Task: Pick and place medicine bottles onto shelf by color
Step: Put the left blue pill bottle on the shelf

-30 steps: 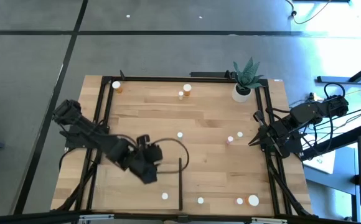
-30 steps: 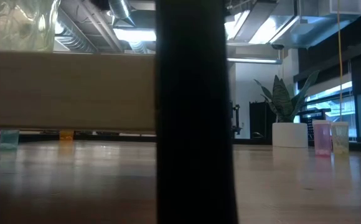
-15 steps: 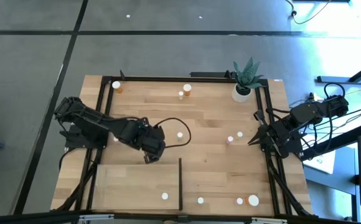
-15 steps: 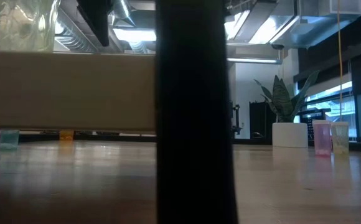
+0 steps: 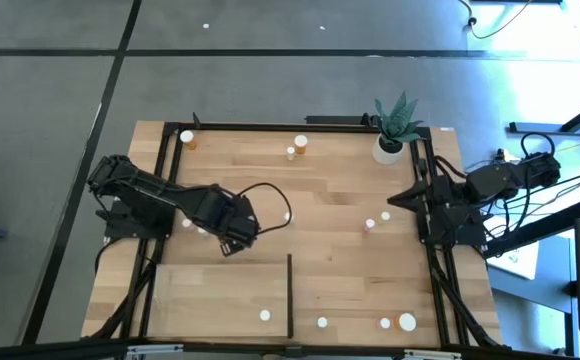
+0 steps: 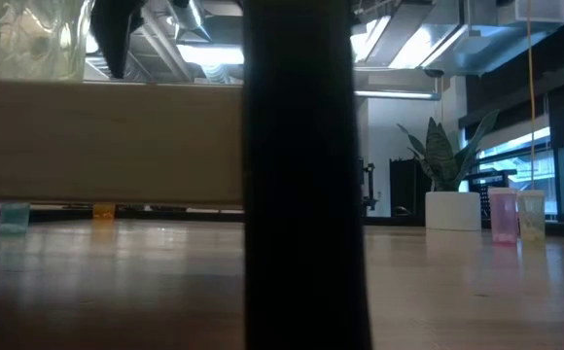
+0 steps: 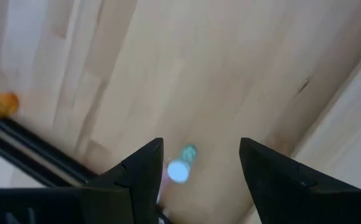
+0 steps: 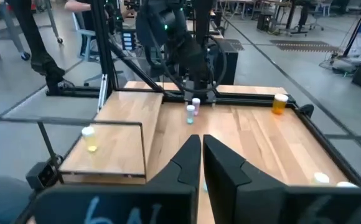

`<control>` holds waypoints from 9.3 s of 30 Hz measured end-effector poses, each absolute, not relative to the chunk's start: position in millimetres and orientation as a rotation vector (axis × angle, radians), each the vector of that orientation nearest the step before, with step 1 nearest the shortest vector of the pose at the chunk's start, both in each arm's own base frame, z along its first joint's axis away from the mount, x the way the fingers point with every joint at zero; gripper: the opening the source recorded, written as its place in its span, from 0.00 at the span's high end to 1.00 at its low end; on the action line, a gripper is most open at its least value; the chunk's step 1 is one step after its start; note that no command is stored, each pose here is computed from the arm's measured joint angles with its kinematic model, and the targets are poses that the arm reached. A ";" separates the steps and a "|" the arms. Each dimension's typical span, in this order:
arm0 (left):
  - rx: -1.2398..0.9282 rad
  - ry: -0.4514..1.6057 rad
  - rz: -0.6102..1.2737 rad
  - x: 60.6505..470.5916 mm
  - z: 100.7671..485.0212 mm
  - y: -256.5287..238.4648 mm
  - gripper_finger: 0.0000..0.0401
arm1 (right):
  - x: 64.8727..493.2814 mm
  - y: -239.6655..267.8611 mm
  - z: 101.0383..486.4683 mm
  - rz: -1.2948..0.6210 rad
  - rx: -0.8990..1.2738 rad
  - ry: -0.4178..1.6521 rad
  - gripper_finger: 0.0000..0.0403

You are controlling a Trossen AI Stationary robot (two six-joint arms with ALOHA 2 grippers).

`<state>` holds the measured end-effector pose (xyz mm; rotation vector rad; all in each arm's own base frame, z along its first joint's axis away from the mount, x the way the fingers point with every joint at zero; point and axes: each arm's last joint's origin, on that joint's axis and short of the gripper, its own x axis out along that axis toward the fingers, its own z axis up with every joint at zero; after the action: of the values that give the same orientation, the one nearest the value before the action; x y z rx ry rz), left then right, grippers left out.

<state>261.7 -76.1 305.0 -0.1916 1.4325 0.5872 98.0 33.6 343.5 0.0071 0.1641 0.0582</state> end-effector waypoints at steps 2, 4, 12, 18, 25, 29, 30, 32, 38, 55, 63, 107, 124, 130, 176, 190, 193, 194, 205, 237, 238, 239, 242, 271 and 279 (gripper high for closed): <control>-0.211 1.453 0.587 260.3 304.9 -76.5 0.49 | 99.5 34.2 350.9 0.055 0.026 0.182 0.95; -0.223 1.466 0.574 259.5 304.7 -78.5 0.49 | 101.6 35.2 357.9 0.051 0.019 0.232 0.95; -0.231 1.463 0.575 255.2 303.9 -89.3 0.49 | 125.2 46.1 381.3 0.032 -0.013 0.404 0.95; -0.306 1.489 0.635 226.9 289.7 -89.5 0.49 | 148.3 56.7 395.5 0.033 -0.024 0.426 0.95; -0.467 1.389 0.702 193.4 271.0 -78.5 0.49 | 165.5 66.2 402.9 0.081 -0.021 0.449 0.95; -0.476 1.402 0.751 180.9 260.3 -73.0 0.49 | 171.1 68.8 402.4 0.081 -0.023 0.453 0.95; -0.471 1.409 0.758 179.5 257.3 -72.3 0.49 | 172.3 69.3 402.2 0.081 -0.022 0.452 0.95; -0.466 1.418 0.775 177.7 252.3 -71.5 0.49 | 173.5 69.9 401.6 0.080 -0.023 0.454 0.95; -0.484 1.405 0.769 178.8 240.7 -72.0 0.49 | 174.5 70.3 401.8 0.080 -0.021 0.450 0.95; -0.505 1.327 0.692 187.3 238.3 -77.3 0.49 | 174.7 70.4 402.4 0.081 -0.019 0.443 0.95; -0.474 1.325 0.685 186.6 237.1 -81.3 0.49 | 174.7 70.4 402.3 0.081 -0.020 0.444 0.95; -0.468 1.401 0.714 182.3 200.8 -72.1 0.49 | 174.6 70.3 402.1 0.082 -0.028 0.445 0.95; -0.461 1.370 0.793 176.4 188.8 -68.1 0.49 | 174.6 70.3 402.1 0.081 -0.028 0.445 0.95; -0.475 1.350 0.774 176.5 180.3 -68.1 0.49 | 174.6 70.3 402.0 0.089 -0.061 0.444 0.95; -0.470 1.320 0.784 176.6 176.7 -67.3 0.73 | 174.7 70.3 402.0 0.092 -0.076 0.443 0.95; -0.483 1.330 0.681 185.1 186.6 -72.7 0.74 | 174.7 70.3 402.0 0.093 -0.076 0.443 0.95; -0.479 1.307 0.615 193.6 200.3 -76.6 0.74 | 174.7 70.3 402.0 0.093 -0.076 0.443 0.95; -0.476 1.296 0.592 196.5 205.7 -78.3 0.74 | 174.6 70.3 402.0 0.093 -0.076 0.443 0.95; -0.410 1.172 0.361 212.2 257.2 -106.9 0.74 | 174.7 70.3 402.0 0.093 -0.076 0.443 0.95; -0.090 1.275 0.093 271.1 249.3 -275.1 0.75 | 174.4 70.3 401.3 0.093 -0.079 0.450 0.95; -0.084 1.279 0.095 270.4 246.6 -276.7 0.75 | 174.3 70.2 401.1 0.093 -0.080 0.453 0.95; -0.075 1.282 0.100 270.0 243.6 -278.3 0.75 | 174.2 70.2 400.8 0.093 -0.081 0.456 0.95; -0.055 1.274 0.113 270.5 238.9 -280.5 0.75 | 174.0 70.8 400.6 0.119 -0.073 0.461 0.95; -0.005 1.225 0.122 264.9 238.4 -286.1 0.75 | 173.5 74.2 400.7 0.238 -0.074 0.468 0.95; 0.007 1.209 0.119 261.5 238.6 -289.5 0.75 | 173.5 74.2 400.8 0.238 -0.074 0.467 0.95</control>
<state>261.5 -289.5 238.6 0.0068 1.2090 0.1194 173.5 74.2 400.8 -0.0741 0.4667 0.2378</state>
